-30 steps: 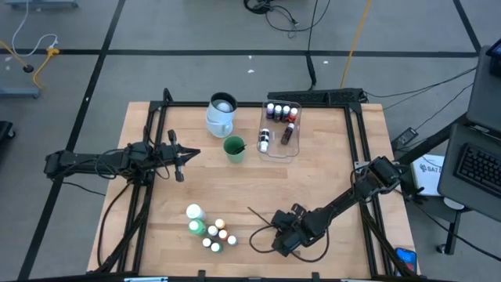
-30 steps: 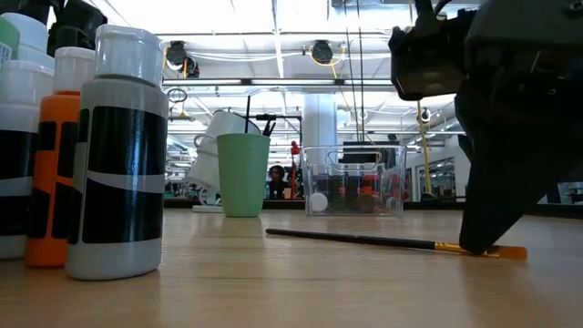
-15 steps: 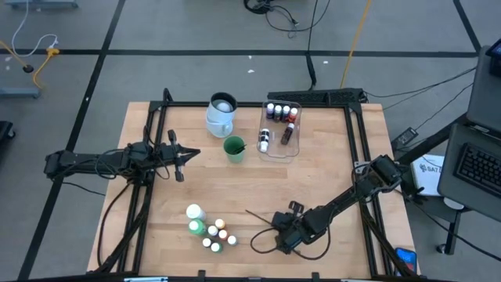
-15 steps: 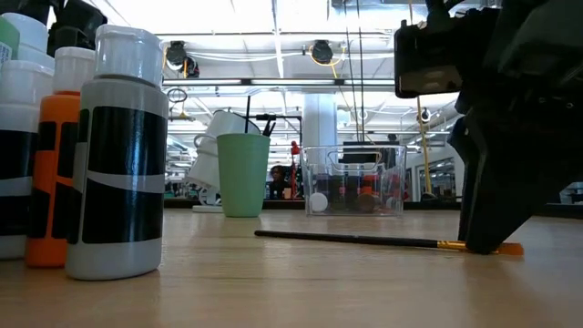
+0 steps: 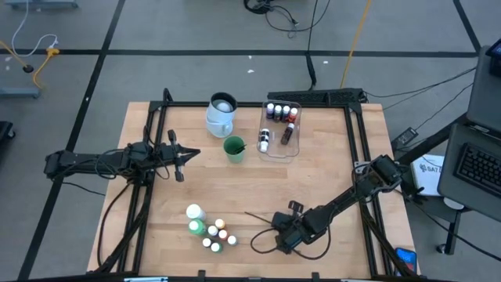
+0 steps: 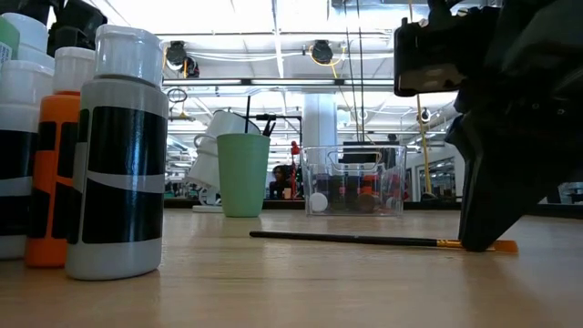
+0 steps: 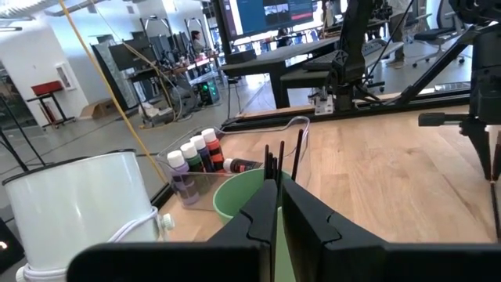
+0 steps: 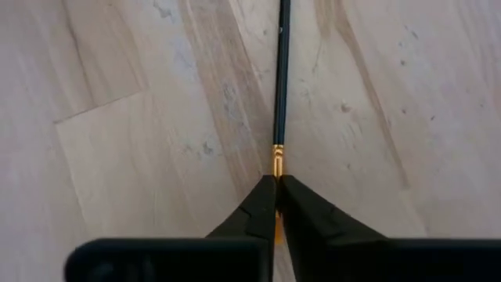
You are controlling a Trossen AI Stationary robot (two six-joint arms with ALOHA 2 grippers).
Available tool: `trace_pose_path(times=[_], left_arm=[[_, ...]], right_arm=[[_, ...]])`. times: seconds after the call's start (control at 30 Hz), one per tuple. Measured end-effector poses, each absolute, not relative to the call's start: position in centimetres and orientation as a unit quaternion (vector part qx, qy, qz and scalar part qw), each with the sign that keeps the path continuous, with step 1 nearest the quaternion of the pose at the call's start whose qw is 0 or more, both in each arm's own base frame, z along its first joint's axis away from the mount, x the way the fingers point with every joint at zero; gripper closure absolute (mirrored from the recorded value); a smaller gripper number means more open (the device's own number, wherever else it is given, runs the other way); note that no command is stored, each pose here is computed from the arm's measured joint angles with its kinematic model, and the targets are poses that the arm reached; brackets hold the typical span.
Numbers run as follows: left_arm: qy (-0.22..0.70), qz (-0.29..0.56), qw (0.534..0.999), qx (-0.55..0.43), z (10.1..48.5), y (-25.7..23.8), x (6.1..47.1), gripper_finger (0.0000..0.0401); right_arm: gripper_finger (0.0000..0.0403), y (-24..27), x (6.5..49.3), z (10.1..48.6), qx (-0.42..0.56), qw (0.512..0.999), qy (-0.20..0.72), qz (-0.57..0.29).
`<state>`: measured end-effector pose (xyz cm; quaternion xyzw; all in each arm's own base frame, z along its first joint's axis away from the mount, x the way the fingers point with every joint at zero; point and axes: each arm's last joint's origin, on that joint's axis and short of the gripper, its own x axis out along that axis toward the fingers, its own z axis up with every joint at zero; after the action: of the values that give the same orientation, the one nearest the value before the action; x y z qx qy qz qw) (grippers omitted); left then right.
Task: Pick & Place Paint Supplies
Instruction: Put the gold paintbrush into the green cup
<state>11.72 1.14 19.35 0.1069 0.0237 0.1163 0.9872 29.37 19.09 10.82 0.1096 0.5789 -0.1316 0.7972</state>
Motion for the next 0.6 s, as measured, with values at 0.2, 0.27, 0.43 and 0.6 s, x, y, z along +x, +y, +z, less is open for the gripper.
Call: trace_pose_path(times=[0.2, 0.27, 0.43, 0.6], left_arm=[[0.024, 0.116, 0.987, 0.107, 19.3, 1.1, 11.7, 0.0375], [0.024, 0.116, 0.987, 0.106, 19.3, 1.1, 11.7, 0.0375], [0.017, 0.117, 0.988, 0.103, 19.5, 1.1, 11.7, 0.0375], [0.014, 0.117, 0.988, 0.101, 19.5, 1.1, 11.7, 0.0375]], right_arm=[[0.0399, 19.0, 29.6, 11.3, 0.086, 0.818, 0.552, -0.135], [0.04, 19.1, 29.7, 12.2, 0.085, 0.832, 0.531, -0.133], [0.0402, 18.8, 29.7, 14.6, 0.072, 0.864, 0.482, -0.126], [0.0403, 18.4, 29.4, 17.7, 0.058, 0.896, 0.415, -0.148]])
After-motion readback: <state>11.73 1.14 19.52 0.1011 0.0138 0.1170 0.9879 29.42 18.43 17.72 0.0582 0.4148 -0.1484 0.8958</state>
